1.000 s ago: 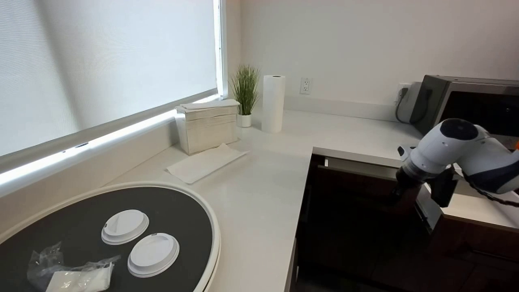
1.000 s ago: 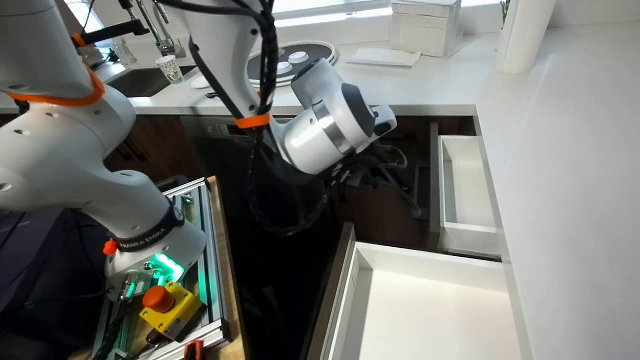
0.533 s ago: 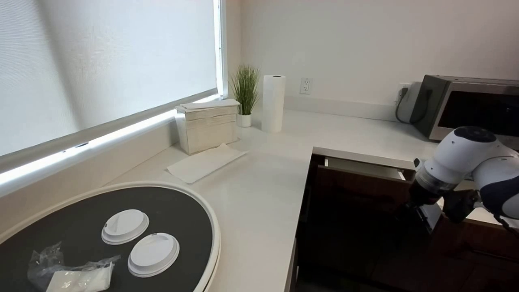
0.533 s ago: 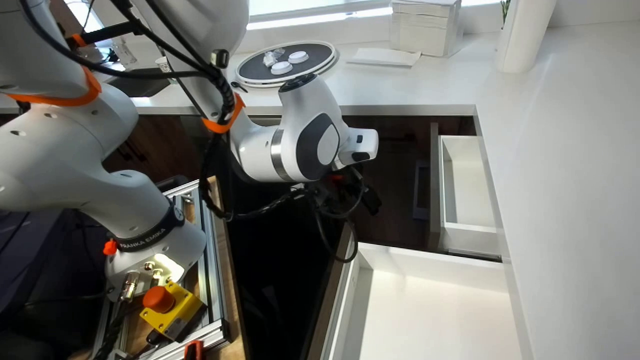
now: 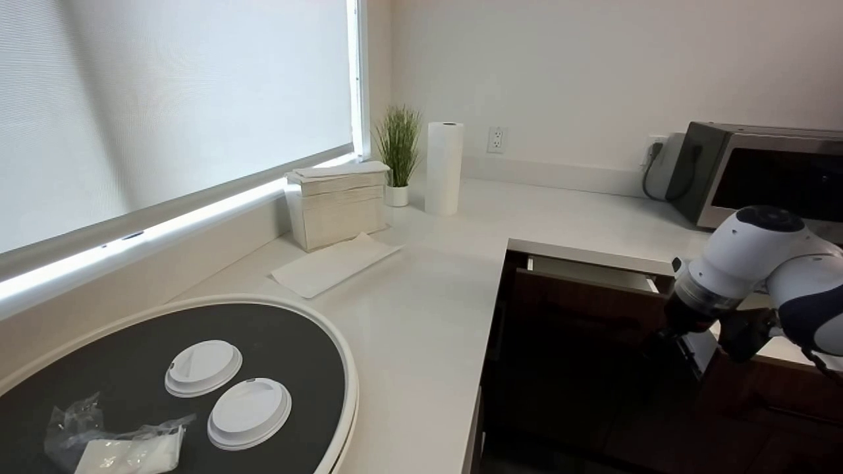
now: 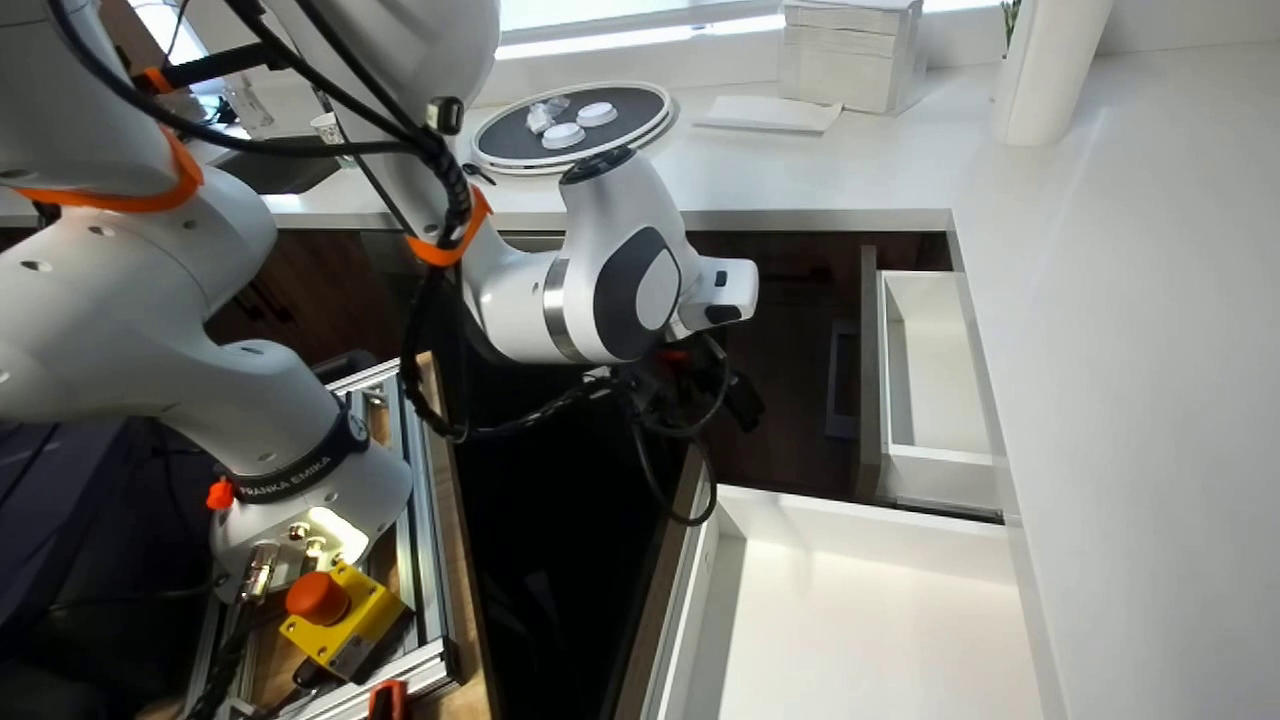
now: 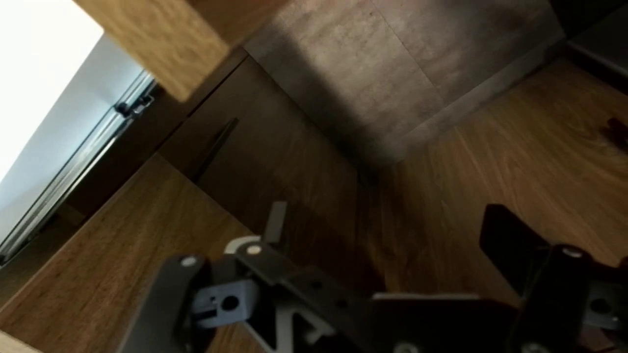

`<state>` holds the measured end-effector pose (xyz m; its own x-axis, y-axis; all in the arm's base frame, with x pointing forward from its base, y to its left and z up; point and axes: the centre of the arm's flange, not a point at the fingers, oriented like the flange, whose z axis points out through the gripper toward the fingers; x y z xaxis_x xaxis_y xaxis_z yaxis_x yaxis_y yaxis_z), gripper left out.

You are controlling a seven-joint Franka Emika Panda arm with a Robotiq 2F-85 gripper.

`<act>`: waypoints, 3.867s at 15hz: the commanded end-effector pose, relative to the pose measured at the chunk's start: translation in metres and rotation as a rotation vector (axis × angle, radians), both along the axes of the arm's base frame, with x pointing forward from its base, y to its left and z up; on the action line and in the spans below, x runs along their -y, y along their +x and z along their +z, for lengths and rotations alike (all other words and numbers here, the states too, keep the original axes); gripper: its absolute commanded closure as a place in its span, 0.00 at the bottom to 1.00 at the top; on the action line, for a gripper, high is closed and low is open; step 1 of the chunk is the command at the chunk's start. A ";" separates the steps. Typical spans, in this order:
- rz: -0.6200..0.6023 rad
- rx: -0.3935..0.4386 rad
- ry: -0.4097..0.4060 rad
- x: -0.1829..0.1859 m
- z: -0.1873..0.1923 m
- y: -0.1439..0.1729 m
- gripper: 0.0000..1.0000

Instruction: Open the top cabinet drawer

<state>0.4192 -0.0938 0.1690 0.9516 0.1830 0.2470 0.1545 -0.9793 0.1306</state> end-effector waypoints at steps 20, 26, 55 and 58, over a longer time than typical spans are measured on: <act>-0.573 -0.074 0.063 0.065 0.112 0.150 0.51; -0.682 0.086 0.020 0.038 0.087 0.162 0.96; -0.396 -0.210 0.264 -0.001 0.053 0.128 1.00; -0.329 -0.296 0.340 -0.009 0.055 0.118 1.00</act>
